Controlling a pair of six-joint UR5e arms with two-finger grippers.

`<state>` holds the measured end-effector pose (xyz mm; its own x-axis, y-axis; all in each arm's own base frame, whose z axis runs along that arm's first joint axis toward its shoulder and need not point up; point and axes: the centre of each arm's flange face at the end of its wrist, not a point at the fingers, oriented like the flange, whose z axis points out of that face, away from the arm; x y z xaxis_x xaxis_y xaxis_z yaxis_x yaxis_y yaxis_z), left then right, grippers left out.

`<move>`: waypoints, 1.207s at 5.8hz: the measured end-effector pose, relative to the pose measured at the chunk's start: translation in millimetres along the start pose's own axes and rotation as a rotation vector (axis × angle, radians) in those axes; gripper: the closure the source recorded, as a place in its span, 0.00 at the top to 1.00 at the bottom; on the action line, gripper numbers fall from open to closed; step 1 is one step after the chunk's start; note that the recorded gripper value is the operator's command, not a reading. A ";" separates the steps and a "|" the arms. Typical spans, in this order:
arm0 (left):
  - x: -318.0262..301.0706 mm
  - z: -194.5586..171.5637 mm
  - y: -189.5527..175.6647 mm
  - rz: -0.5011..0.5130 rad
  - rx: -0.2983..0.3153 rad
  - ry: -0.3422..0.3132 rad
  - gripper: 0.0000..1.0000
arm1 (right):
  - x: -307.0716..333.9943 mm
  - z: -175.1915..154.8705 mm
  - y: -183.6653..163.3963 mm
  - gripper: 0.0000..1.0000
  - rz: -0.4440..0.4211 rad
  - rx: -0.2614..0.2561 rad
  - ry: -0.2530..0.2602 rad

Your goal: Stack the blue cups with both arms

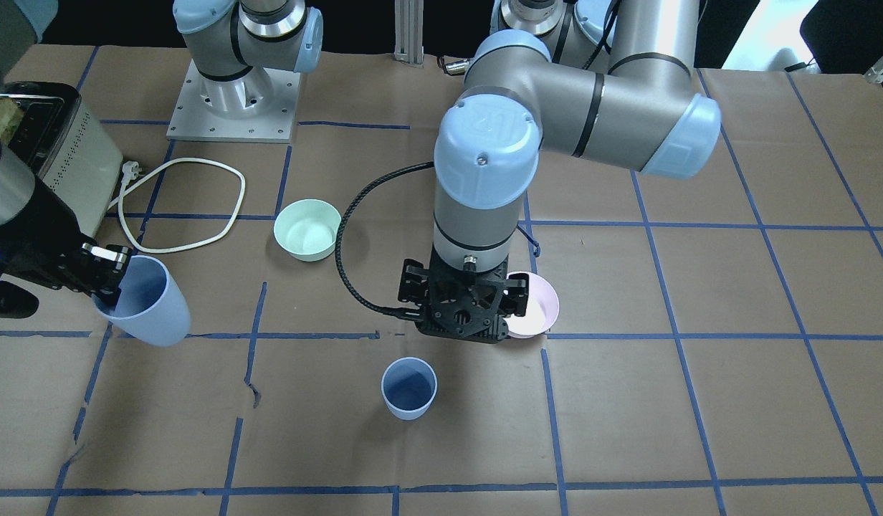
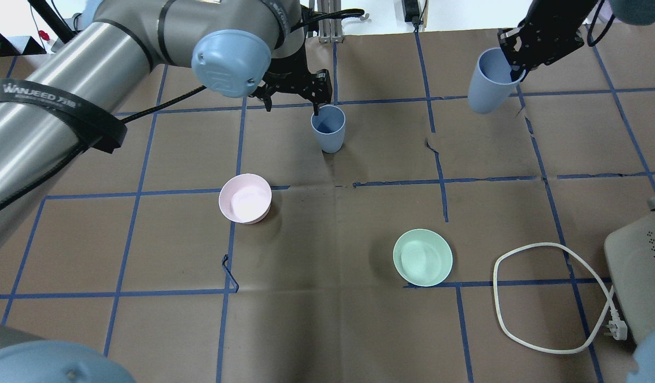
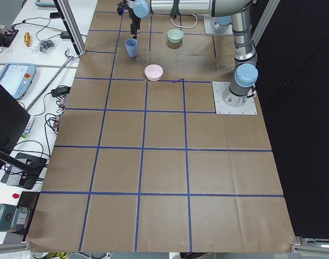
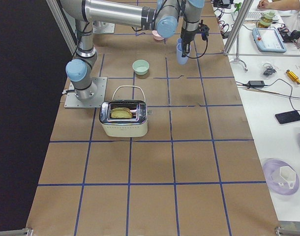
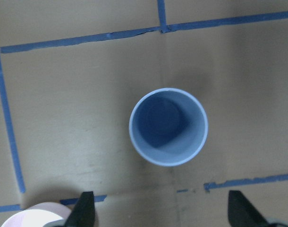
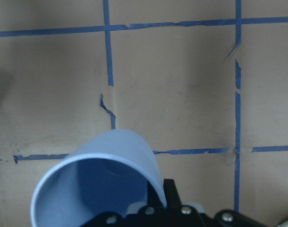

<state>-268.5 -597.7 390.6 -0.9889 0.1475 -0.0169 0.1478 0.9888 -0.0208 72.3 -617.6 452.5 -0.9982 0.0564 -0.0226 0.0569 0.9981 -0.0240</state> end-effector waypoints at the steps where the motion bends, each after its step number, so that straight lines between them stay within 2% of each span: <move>1: -50.7 -16.1 23.8 0.005 -0.004 0.001 0.99 | -48.5 1.1 -4.3 0.09 0.031 0.008 -0.004; 2: -84.7 -32.9 47.5 0.006 -0.007 0.000 0.99 | -104.8 3.5 -7.9 0.09 0.064 0.017 -0.009; 4: -102.0 -87.2 89.8 -0.007 -0.014 0.001 0.99 | -217.4 14.4 -3.6 0.09 0.127 0.027 -0.022; 5: -103.5 -102.4 98.6 -0.007 0.002 -0.003 0.99 | -252.0 23.3 1.5 0.09 0.145 0.022 -0.023; 7: -104.7 -108.7 101.6 -0.021 0.012 -0.008 0.99 | -275.0 59.9 -4.9 0.09 0.145 -0.005 -0.010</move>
<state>-151.5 -510.1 498.9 -0.9916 0.1267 -0.0245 0.1275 0.9913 -0.0336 347.8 -639.5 398.9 -0.9793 0.1994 -0.0354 0.2001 0.9797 -0.0153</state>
